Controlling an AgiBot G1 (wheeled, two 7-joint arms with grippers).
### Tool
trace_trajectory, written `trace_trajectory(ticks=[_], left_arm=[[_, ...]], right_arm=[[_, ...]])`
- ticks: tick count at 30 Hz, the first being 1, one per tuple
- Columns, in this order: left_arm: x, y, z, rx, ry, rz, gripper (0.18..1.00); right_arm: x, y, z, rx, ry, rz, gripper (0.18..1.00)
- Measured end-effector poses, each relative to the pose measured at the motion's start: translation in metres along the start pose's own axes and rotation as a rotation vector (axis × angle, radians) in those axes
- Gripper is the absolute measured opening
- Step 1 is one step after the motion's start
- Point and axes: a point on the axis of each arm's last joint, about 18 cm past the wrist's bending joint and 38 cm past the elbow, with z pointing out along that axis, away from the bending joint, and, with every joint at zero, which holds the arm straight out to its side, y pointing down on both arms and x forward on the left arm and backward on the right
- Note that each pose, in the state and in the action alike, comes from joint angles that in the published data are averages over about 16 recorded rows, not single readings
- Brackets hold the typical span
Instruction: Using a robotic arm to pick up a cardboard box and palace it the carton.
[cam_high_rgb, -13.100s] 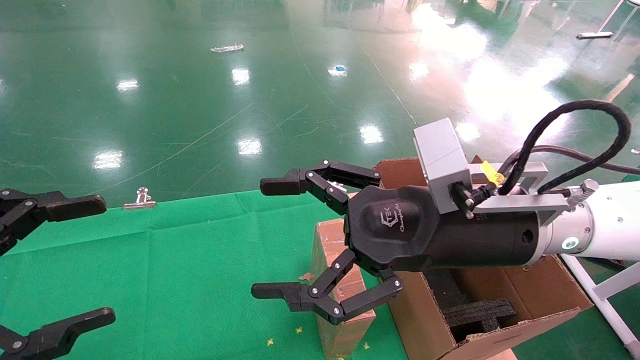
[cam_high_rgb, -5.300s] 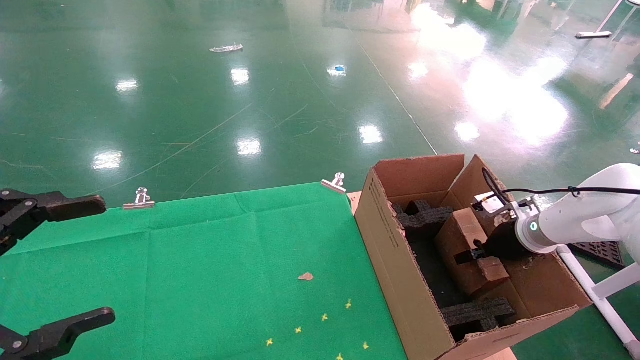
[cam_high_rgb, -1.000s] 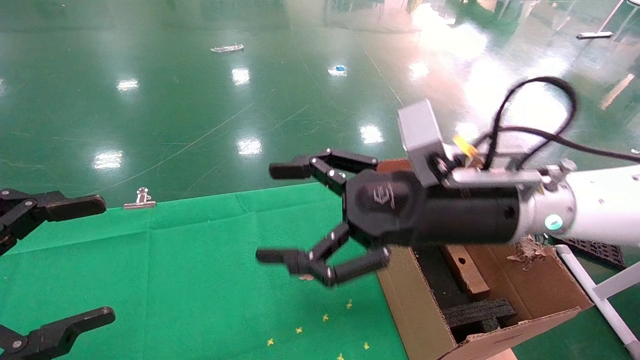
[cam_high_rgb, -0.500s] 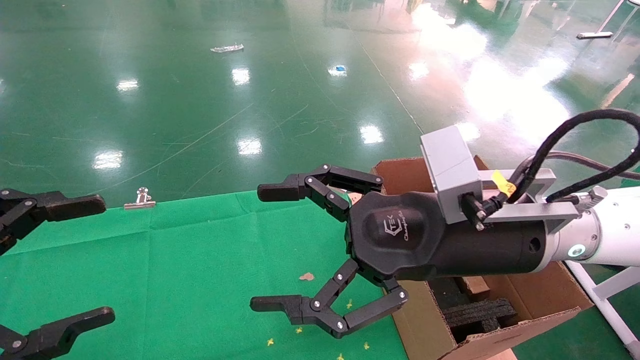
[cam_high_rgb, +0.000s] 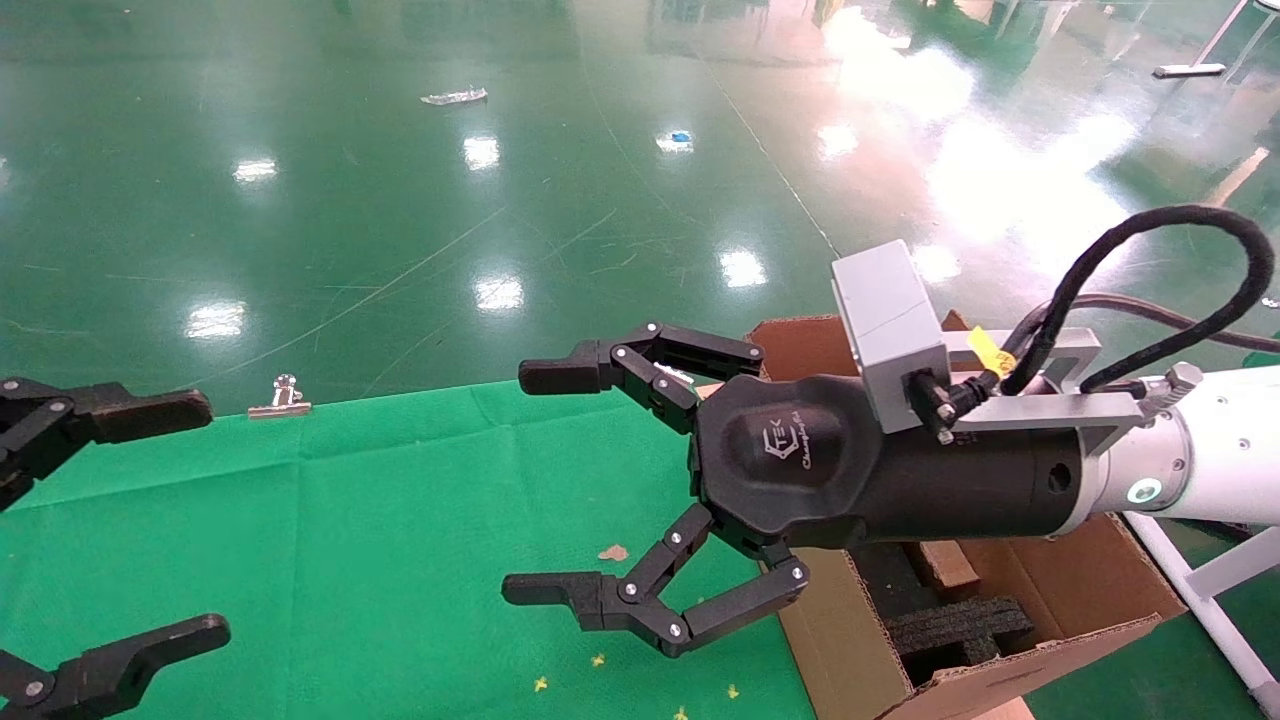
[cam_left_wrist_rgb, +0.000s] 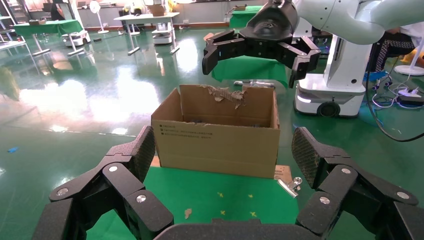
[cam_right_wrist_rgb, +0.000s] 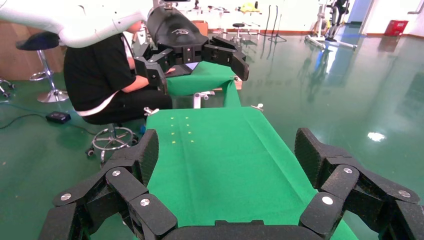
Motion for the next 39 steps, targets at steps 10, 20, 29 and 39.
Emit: trace_trajectory(ticks=[10,20,29,39], left_arm=[[0.0,0.0,0.0,0.0,0.0,0.0,1.001],[0.0,0.0,0.0,0.0,0.0,0.0,1.001],[0.0,0.0,0.0,0.0,0.0,0.0,1.001],[0.0,0.0,0.0,0.0,0.0,0.0,1.001]], right_arm=[[0.0015,0.0005,0.0001,-0.003,0.003,0.002,1.0],[0.0021,0.0006,0.0001,-0.004,0.004,0.003,1.0],[0.0024,0.0007,0.0001,-0.005,0.005,0.004,1.0],[0.0025,0.0008,0.0001,-0.005,0.006,0.005,1.0]])
